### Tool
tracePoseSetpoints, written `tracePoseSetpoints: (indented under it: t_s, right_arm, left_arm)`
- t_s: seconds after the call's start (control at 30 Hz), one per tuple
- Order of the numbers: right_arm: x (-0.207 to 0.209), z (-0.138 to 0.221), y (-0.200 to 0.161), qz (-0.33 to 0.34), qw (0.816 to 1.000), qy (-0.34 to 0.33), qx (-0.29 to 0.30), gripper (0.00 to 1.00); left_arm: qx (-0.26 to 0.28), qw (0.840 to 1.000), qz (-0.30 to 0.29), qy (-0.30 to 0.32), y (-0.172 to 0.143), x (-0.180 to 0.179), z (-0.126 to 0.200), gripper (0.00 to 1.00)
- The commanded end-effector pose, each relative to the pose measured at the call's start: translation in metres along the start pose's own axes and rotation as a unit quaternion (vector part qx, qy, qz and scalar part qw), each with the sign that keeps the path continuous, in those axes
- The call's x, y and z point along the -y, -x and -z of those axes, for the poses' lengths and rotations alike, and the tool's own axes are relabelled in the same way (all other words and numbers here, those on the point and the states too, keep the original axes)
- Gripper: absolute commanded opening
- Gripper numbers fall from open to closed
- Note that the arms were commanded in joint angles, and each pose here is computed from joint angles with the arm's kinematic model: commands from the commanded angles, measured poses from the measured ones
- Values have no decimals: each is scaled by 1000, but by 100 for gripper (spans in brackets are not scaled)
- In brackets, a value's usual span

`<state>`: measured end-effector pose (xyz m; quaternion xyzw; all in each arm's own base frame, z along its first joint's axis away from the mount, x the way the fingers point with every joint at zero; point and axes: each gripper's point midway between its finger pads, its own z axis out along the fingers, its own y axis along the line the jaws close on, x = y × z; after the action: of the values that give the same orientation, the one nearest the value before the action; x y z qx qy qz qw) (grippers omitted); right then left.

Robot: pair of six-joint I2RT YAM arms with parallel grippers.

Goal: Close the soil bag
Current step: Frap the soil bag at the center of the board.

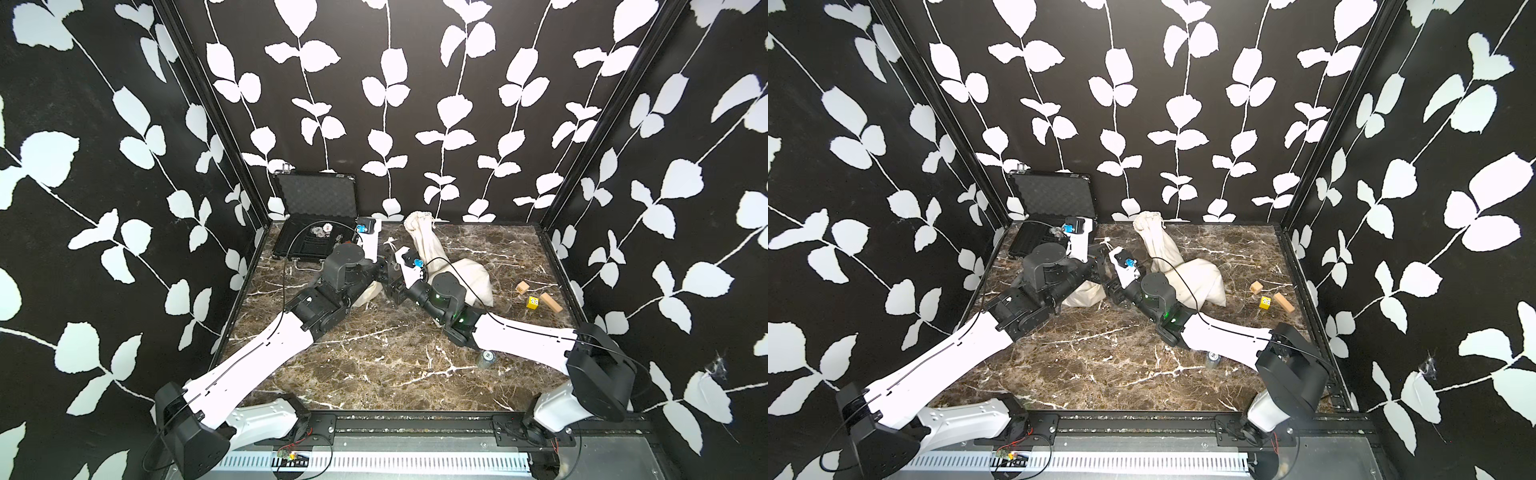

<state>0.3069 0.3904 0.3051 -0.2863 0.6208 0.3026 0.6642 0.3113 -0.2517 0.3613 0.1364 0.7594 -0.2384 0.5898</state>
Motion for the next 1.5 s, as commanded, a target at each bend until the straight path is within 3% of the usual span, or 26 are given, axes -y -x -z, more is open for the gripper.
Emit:
tracePoseSetpoints:
  t_s: [0.0,0.17,0.3,0.63,0.87,1.07,1.27,1.37,1.47]
  right_arm:
    - [3,-6,40,-5,998,-16,66,53]
    - [12,-20,22,-3,998,-44,51,25]
    - [24,-36,-15,-12,998,-62,17,15]
    - [48,-45,-156,-2,983,-112,-147,17]
    - [66,-23,-191,0,967,-135,-217,23]
    - [80,-1,-186,11,962,-139,-233,18]
    - [57,1,-179,33,967,-63,-246,12]
    - [43,1,-170,20,972,-26,-235,15]
    - [28,-1,-138,7,981,2,-191,26]
  left_arm:
    - [43,999,22,-16,32,6,15,0]
    - [54,997,33,-32,41,12,20,0]
    - [77,994,50,-53,62,18,32,0]
    - [162,982,52,-81,174,20,81,0]
    - [188,980,38,-49,212,3,99,0]
    - [175,984,32,-16,195,-12,98,0]
    - [125,990,55,18,130,-34,76,0]
    - [112,991,66,23,109,-40,69,0]
    - [93,993,66,15,102,-37,59,0]
